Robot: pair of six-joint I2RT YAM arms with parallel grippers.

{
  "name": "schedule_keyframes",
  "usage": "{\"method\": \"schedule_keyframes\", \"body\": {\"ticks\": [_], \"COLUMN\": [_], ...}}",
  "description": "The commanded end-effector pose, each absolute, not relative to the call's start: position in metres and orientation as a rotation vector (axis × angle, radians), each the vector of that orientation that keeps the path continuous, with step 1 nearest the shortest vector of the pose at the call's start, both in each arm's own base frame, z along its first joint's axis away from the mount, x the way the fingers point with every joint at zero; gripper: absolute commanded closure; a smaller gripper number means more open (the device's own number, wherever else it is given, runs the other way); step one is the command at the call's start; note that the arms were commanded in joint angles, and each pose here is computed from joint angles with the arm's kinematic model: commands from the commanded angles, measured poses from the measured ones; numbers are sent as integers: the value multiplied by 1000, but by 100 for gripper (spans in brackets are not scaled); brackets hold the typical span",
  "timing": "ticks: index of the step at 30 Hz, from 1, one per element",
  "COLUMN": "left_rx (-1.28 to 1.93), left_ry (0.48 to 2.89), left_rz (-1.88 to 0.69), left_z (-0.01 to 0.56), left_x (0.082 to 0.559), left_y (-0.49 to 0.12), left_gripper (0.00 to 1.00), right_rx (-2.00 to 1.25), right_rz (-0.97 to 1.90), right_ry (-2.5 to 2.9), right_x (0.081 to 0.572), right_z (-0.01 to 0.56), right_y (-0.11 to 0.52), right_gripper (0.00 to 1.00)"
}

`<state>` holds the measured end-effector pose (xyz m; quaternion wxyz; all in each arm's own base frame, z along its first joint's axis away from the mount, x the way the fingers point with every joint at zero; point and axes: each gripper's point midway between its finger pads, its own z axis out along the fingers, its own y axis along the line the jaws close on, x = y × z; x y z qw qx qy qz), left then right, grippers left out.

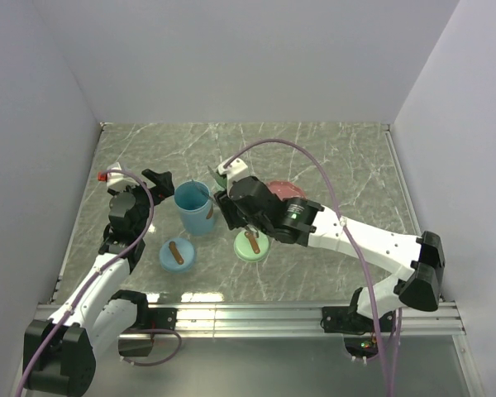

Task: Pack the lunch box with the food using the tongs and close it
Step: Pick up the food using the clamp

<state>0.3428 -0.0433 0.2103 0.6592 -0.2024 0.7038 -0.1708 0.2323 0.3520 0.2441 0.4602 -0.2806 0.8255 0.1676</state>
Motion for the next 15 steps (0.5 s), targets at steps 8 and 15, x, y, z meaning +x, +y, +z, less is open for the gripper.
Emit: {"method": "schedule_keyframes", "body": {"ticks": [8, 15], "left_rx": [-468, -460], "left_ry": [1523, 1527], "left_rz": [-415, -426], "left_z": [227, 227], "left_x": [341, 341], "left_y": [-42, -44], "left_gripper": [1, 1], "right_rx": [-318, -206], "right_rz": [352, 308], "right_ry": [2032, 2119], "right_x": [237, 224], "right_z": [254, 211], "right_y": [260, 221], "right_gripper": [45, 45]}}
